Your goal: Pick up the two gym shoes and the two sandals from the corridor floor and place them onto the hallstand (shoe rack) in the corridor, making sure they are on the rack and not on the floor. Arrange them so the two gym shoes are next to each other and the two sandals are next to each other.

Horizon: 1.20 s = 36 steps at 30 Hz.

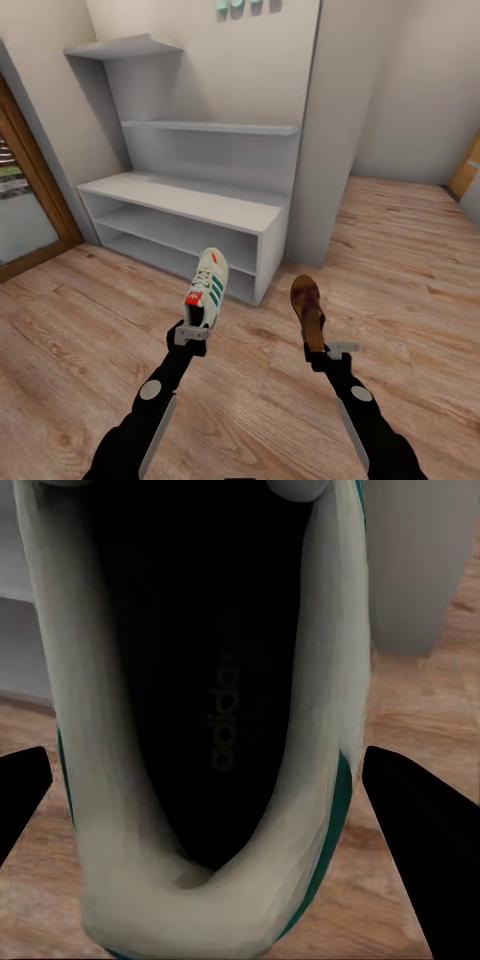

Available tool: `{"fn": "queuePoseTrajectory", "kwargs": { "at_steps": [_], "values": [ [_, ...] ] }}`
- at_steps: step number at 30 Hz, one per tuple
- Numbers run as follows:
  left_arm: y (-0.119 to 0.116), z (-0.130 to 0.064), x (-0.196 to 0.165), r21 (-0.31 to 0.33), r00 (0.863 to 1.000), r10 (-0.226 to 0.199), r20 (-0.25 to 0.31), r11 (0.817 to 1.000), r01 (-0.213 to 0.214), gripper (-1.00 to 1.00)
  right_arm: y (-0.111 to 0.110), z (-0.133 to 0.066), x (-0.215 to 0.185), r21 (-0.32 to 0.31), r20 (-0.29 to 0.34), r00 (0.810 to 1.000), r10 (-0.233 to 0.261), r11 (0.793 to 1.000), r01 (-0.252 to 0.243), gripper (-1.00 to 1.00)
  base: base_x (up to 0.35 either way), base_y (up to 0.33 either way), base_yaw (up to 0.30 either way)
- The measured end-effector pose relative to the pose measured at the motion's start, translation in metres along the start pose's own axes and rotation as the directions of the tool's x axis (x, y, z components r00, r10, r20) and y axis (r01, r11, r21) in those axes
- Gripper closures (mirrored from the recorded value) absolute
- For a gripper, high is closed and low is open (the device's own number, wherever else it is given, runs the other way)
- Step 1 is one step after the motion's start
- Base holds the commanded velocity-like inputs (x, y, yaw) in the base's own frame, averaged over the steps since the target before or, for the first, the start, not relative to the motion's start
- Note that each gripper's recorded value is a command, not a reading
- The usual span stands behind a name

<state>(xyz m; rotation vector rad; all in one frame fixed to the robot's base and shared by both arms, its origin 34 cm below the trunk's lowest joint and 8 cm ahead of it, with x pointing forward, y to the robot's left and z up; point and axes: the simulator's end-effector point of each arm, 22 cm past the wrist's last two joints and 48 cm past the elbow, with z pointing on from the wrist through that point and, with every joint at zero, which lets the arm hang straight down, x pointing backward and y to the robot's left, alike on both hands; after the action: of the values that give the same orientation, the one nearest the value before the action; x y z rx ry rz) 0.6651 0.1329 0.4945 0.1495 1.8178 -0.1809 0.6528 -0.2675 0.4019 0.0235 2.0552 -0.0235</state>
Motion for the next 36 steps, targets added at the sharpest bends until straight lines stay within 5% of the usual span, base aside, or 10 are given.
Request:
{"fn": "queuePoseTrajectory", "kwargs": {
  "at_steps": [18, 36],
  "values": [
    [0.0, -0.0012, -0.0051, -0.001, 1.0, 0.002, 0.008, 1.0, -0.002, 1.0, 0.0002, -0.0016, -0.0055, 0.0, 0.01, 1.0, 0.001, 1.0, -0.001, 1.0, 0.059, 0.318, 0.281],
    [-0.0003, -0.0015, -0.0063, 0.0, 1.0, 0.001, 0.01, 1.0, -0.001, 1.0, 0.0009, -0.0021, -0.0058, -0.002, 0.01, 1.0, -0.001, 1.0, 0.002, 1.0, 0.232, 0.276, 0.015]
  ]
}}
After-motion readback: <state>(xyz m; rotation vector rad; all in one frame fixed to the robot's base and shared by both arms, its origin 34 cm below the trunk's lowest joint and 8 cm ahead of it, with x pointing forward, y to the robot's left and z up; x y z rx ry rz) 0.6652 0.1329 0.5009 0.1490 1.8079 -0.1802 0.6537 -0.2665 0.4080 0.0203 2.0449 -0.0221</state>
